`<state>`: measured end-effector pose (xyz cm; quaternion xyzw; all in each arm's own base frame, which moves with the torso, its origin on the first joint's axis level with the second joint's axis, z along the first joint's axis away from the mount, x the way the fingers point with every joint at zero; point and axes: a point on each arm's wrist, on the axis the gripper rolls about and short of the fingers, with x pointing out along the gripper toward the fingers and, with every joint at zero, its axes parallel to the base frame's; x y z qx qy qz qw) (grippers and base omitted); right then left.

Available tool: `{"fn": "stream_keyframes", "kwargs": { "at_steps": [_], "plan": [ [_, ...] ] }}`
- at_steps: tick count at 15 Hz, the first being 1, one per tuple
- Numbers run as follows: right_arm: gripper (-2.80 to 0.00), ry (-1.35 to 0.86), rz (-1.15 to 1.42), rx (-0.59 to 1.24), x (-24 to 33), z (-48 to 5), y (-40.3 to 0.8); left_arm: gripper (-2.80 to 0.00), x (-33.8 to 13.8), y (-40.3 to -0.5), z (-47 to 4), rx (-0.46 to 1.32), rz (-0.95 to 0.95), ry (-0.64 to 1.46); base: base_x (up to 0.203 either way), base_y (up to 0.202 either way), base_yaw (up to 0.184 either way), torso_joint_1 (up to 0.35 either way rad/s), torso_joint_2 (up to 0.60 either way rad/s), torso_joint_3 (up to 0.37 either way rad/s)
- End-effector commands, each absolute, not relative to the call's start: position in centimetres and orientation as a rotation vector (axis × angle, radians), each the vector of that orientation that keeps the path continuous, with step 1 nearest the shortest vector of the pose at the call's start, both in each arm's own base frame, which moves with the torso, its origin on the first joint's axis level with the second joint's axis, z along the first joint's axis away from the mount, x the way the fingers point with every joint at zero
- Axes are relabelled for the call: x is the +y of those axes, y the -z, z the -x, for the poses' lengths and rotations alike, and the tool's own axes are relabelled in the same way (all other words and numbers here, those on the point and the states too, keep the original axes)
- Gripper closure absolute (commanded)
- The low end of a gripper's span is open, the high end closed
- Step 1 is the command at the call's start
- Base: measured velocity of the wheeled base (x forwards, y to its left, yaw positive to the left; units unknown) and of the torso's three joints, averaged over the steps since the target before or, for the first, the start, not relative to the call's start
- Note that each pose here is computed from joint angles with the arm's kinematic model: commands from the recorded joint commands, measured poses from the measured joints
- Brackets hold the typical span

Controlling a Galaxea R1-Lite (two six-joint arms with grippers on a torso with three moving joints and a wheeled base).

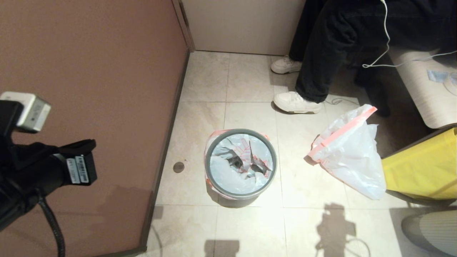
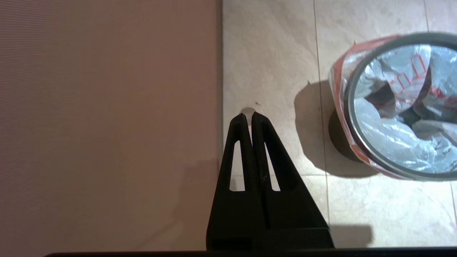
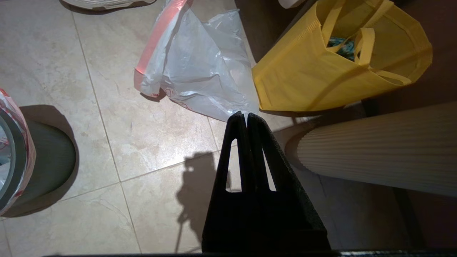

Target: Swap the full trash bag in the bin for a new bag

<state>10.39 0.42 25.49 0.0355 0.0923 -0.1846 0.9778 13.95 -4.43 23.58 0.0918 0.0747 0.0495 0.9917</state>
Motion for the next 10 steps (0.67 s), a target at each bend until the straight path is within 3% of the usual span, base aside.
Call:
{"fn": "stream_keyframes", "kwargs": {
  "at_steps": [1,5,10],
  "plan": [
    [0.0,0.392,-0.098,0.117,-0.2,-7.5,-25.9,0.0,-3.4,-24.5,-11.7,0.073,-0.155,-0.117,0.0,0.0,0.0,0.0,0.0,0.0],
    [0.0,0.405,-0.119,0.089,-0.8,-3.1,-24.6,0.0,-1.3,-24.9,-7.1,-0.061,-0.101,-0.162,0.0,0.0,0.0,0.0,0.0,0.0],
    [0.0,0.325,-0.139,0.037,-0.8,1.8,-22.5,0.0,0.0,-22.1,-3.6,-0.108,-0.074,-0.195,0.0,0.0,0.0,0.0,0.0,0.0]
  ]
}}
